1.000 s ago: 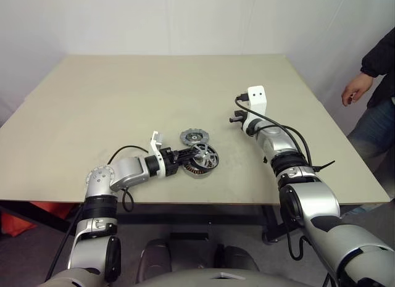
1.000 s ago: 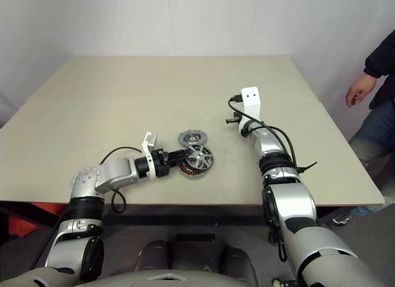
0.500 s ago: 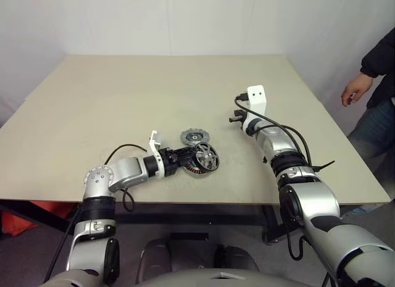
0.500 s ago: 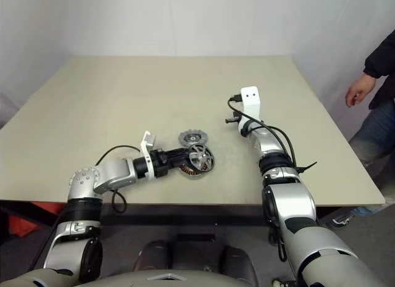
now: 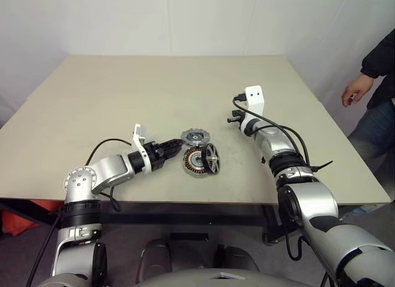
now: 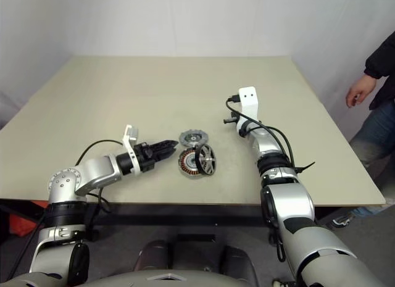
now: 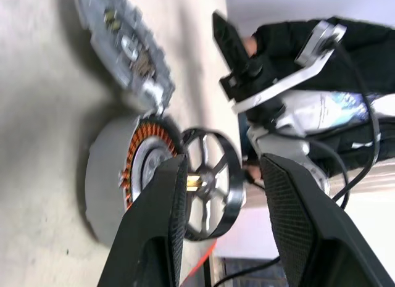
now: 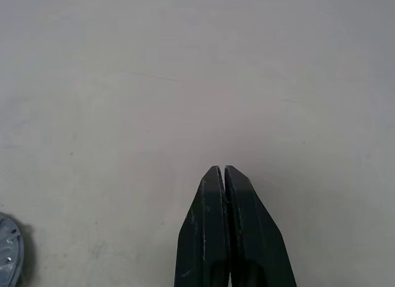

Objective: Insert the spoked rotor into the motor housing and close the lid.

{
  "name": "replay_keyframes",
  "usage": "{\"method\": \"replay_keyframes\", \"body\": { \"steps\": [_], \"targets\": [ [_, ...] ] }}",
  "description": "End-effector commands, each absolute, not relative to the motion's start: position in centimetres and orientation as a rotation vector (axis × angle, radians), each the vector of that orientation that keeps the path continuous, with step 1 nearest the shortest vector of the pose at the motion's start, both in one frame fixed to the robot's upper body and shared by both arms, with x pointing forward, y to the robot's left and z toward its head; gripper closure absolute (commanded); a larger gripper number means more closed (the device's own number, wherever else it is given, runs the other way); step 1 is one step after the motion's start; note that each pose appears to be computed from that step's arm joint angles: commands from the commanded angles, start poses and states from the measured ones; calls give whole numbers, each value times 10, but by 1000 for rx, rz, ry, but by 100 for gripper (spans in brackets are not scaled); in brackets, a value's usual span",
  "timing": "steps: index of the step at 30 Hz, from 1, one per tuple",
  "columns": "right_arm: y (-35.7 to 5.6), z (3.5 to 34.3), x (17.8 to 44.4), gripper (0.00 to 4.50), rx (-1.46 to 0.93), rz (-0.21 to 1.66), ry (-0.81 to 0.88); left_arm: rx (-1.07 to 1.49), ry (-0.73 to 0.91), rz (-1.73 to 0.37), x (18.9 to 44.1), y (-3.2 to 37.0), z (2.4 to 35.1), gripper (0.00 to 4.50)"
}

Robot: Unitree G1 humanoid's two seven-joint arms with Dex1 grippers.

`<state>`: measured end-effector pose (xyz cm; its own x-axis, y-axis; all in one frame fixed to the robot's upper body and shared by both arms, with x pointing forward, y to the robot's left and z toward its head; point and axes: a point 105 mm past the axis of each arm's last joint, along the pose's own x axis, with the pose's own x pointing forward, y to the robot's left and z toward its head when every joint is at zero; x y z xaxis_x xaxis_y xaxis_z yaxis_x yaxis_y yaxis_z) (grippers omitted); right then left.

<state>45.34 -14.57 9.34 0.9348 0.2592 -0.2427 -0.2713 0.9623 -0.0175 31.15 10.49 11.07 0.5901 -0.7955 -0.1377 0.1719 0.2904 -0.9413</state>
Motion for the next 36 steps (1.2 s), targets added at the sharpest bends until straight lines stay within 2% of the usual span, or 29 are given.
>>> {"method": "replay_keyframes", "body": {
  "steps": [1, 2, 7, 14, 21, 31, 36],
  "targets": [
    [-143, 114, 458, 450, -62, 306, 184, -1111, 586, -777, 311, 107, 134, 250],
    [-143, 114, 458, 450, -63, 314, 183, -1112, 581, -779, 310, 107, 134, 250],
    [-140, 120, 433, 450, -215, 584, 152, -1102, 516, -747, 308, 120, 138, 250],
    [-162, 136, 382, 450, -431, 850, 157, -1094, 467, -695, 304, 133, 135, 250],
    [-147, 144, 339, 450, -445, 1083, 177, -1098, 476, -674, 306, 126, 128, 250],
    [-103, 123, 334, 450, -329, 1159, 212, -1079, 443, -607, 312, 139, 129, 250],
    [-107, 104, 338, 450, -326, 1147, 269, -1067, 396, -554, 318, 157, 134, 250]
  ]
}}
